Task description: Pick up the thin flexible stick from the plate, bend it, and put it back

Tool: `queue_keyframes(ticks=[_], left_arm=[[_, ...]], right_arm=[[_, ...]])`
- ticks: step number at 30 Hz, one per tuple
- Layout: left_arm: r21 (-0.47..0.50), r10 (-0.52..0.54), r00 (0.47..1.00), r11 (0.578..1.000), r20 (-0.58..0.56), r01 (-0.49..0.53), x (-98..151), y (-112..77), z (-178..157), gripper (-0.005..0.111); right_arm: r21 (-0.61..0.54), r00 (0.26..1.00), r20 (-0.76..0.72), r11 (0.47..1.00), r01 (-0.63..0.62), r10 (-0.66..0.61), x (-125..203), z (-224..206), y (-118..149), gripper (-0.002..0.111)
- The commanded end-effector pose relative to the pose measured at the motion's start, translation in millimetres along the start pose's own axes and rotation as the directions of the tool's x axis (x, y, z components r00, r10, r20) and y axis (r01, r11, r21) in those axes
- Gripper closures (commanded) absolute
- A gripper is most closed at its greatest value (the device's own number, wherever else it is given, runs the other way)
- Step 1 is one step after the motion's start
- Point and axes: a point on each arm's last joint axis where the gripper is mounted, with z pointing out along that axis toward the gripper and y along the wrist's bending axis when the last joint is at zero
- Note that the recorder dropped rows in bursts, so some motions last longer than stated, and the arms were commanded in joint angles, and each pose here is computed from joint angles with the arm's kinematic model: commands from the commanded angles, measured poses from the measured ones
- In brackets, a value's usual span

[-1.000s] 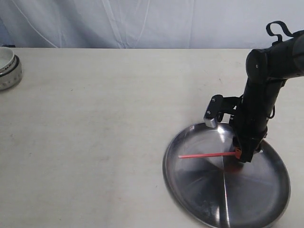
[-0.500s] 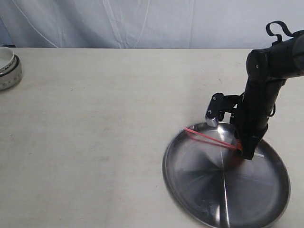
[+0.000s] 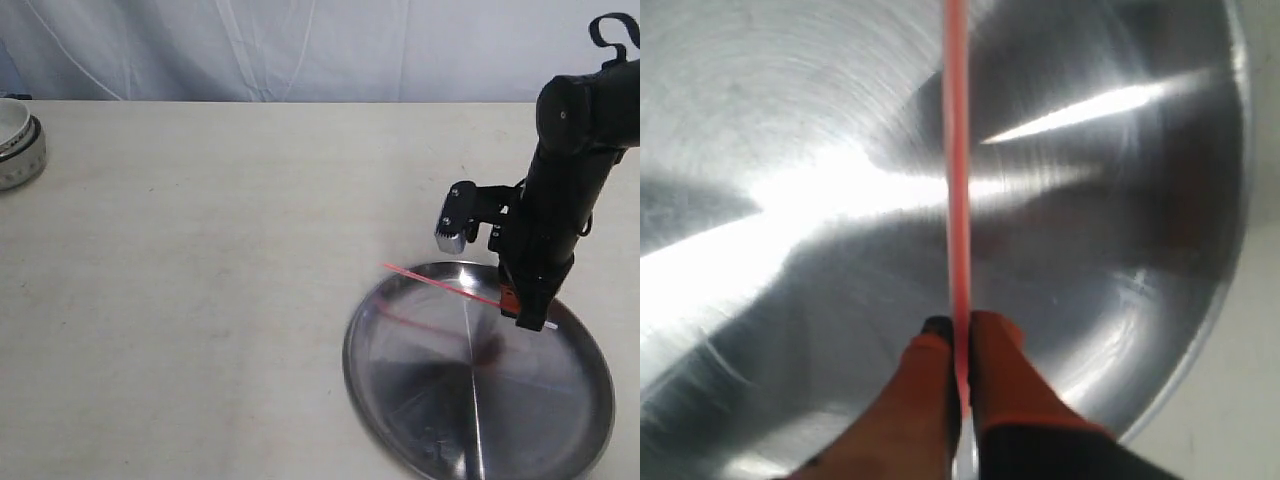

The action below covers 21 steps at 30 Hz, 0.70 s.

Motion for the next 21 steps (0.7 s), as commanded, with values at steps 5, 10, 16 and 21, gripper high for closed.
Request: queue_keyframes(ticks=[5, 10, 16, 21], left_arm=[[0.005, -0.003, 1.000, 1.000, 0.012, 0.003, 0.4, -0.3, -0.1, 0.106], [0.005, -0.003, 1.000, 1.000, 0.012, 0.003, 0.4, -0.3, -0.1, 0.106], [0.001, 0.019, 1.000, 1.000, 0.012, -0.019, 0.4, 0.1, -0.1, 0.106], [0.059, -0.255, 0.914, 0.967, 0.314, 0.250, -27.6, 2.4, -4.8, 0.106]], right_arm=[[-0.012, 0.994, 0.106, 0.999, -0.041, 0.042, -2.5, -27.1, 13.7, 0.109], [-0.132, 0.984, 0.150, 0.988, -0.080, 0.100, -6.8, -31.0, 25.1, 0.109], [-0.235, 0.968, 0.198, 0.966, -0.106, 0.155, -12.8, -33.5, 33.2, 0.109], [-0.371, 0.926, 0.270, 0.916, -0.153, 0.264, -20.2, -29.5, 45.9, 0.109]])
